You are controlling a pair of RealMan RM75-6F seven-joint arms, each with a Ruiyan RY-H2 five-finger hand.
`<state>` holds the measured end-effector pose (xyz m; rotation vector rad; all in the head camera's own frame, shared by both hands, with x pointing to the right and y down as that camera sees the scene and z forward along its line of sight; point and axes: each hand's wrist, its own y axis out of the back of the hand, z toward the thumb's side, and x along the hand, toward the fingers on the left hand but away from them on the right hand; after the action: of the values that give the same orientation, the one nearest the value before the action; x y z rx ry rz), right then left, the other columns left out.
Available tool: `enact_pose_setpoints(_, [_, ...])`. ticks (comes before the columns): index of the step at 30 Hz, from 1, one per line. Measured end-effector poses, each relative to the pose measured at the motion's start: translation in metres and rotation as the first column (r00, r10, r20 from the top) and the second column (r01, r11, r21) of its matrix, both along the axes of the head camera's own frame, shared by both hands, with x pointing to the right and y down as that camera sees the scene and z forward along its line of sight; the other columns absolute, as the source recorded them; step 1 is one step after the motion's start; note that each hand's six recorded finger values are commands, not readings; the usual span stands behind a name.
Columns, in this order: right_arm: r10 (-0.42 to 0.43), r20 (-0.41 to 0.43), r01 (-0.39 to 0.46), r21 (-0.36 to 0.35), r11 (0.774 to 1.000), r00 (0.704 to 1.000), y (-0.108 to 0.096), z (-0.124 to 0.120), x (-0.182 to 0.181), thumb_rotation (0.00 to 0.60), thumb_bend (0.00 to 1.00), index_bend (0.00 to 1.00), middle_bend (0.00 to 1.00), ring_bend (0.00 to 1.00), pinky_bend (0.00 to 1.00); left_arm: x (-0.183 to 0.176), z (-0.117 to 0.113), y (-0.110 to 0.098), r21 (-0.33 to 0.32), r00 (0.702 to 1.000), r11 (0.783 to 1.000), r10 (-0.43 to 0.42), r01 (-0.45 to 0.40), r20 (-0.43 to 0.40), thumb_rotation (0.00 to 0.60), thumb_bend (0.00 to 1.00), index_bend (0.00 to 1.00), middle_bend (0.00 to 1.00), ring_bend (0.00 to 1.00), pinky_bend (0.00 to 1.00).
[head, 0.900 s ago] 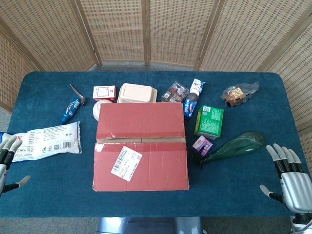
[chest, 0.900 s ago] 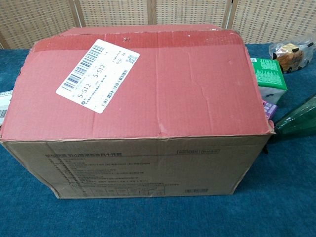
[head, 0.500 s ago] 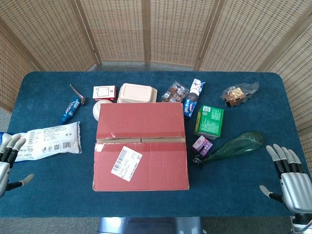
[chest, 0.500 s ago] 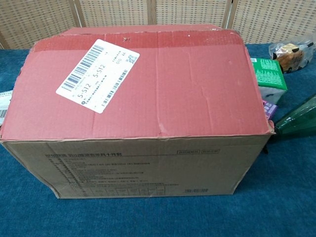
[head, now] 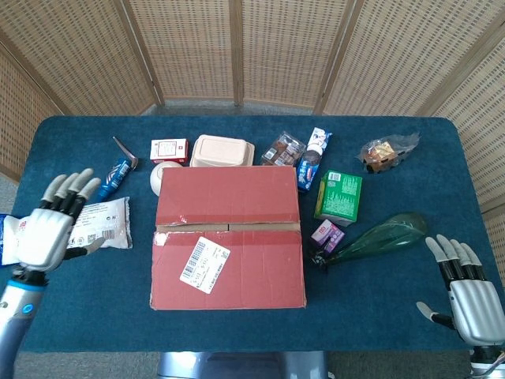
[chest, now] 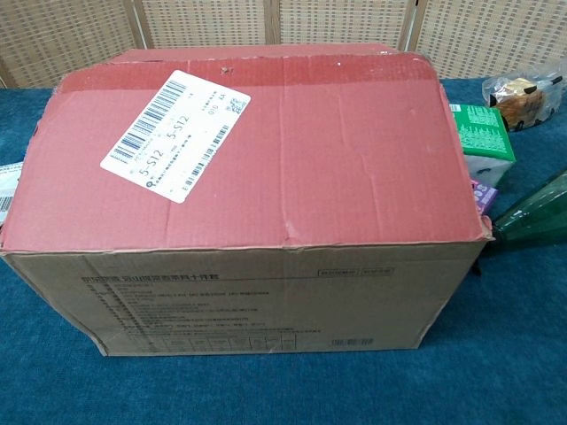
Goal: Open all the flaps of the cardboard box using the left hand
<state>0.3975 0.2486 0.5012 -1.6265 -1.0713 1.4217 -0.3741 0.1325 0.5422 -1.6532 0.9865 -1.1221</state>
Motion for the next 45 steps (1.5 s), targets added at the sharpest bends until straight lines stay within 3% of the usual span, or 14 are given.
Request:
enact_pose_setpoints(10, [0.008, 0.001, -0.008, 0.006, 1.0, 1.0, -0.001, -0.001, 0.002, 0.6, 0.0, 0.0, 0.0, 0.0, 0.0, 0.051, 0.024, -0.02, 0.001, 0.998, 0.999, 0.04, -0.04, -0.039, 0.6, 0.01, 0.0, 0.0, 0.0, 0.0])
enact_pose_setpoints(21, [0.007, 0.003, -0.007, 0.008, 1.0, 1.0, -0.002, -0.002, 0.002, 0.6, 0.0, 0.0, 0.0, 0.0, 0.0, 0.079, 0.037, -0.03, -0.02, 0.998, 0.999, 0.048, -0.049, -0.052, 0.6, 0.01, 0.0, 0.0, 0.0, 0.0])
enact_pose_setpoints(29, [0.001, 0.003, -0.001, 0.001, 1.0, 1.0, -0.001, 0.0, 0.001, 0.6, 0.0, 0.0, 0.0, 0.0, 0.0, 0.094, 0.043, -0.038, -0.036, 0.997, 0.999, 0.008, -0.011, -0.081, 0.6, 0.01, 0.0, 0.0, 0.0, 0.0])
enact_pose_setpoints(36, [-0.002, -0.004, 0.002, -0.011, 1.0, 1.0, 0.0, 0.005, 0.0, 0.6, 0.0, 0.0, 0.0, 0.0, 0.0, 0.109, 0.036, -0.055, 0.026, 0.992, 1.0, -0.005, 0.009, -0.124, 0.6, 0.01, 0.0, 0.0, 0.0, 0.0])
enact_pose_setpoints(45, [-0.002, -0.008, 0.002, -0.027, 1.0, 1.0, 0.001, 0.009, 0.0, 0.6, 0.0, 0.0, 0.0, 0.0, 0.0, 0.118, 0.006, -0.079, 0.143, 0.988, 0.99, 0.003, 0.02, -0.156, 0.6, 0.01, 0.0, 0.0, 0.0, 0.0])
